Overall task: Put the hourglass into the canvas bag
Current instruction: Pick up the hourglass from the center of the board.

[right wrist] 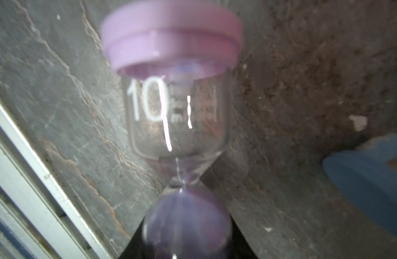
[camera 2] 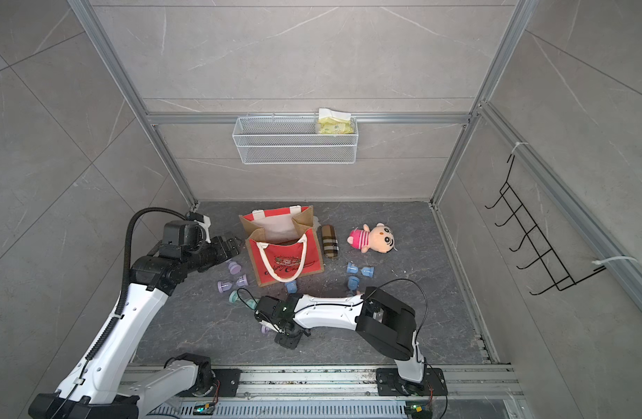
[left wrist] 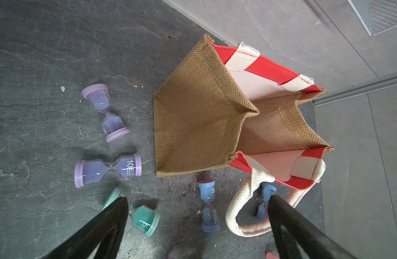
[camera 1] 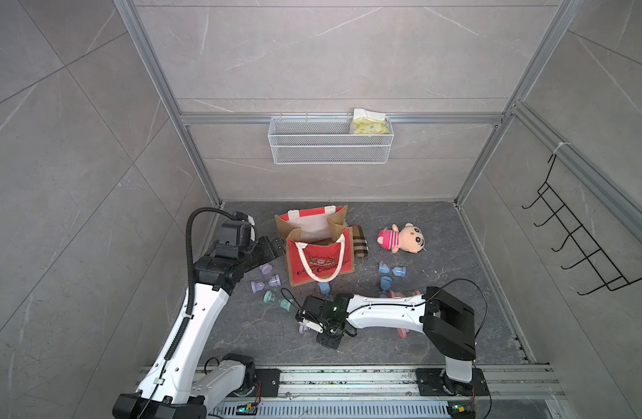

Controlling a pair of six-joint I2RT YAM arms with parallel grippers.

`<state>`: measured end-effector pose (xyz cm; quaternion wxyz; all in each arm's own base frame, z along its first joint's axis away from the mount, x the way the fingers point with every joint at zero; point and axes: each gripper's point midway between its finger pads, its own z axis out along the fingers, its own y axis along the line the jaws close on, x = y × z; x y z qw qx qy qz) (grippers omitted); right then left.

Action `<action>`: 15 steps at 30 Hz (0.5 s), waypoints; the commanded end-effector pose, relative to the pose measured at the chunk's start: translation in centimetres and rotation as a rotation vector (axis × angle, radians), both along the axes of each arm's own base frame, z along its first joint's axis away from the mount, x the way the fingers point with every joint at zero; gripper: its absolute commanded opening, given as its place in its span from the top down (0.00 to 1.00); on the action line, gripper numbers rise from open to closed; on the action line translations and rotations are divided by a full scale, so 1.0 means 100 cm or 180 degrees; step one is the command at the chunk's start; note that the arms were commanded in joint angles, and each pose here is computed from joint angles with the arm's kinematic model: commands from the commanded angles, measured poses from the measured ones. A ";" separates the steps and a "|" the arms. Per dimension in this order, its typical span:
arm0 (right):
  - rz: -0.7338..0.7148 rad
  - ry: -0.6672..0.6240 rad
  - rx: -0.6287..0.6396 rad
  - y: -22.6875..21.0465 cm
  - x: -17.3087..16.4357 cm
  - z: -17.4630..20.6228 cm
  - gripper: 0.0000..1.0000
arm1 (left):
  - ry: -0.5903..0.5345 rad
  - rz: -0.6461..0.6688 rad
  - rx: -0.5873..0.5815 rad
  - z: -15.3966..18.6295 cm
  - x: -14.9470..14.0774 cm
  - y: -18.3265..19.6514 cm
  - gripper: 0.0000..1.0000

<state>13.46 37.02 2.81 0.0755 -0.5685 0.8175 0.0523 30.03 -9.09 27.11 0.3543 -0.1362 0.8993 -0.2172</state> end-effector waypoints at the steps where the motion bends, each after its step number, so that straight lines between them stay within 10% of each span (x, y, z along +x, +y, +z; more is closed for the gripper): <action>1: -0.0061 0.0003 0.0170 0.006 0.001 0.011 0.91 | -0.0102 0.0029 -0.0054 0.012 0.006 -0.001 0.00; 15: -0.0353 -0.0051 0.0645 -0.004 0.005 0.069 1.00 | -0.0262 0.0060 0.0021 0.036 0.001 0.005 0.00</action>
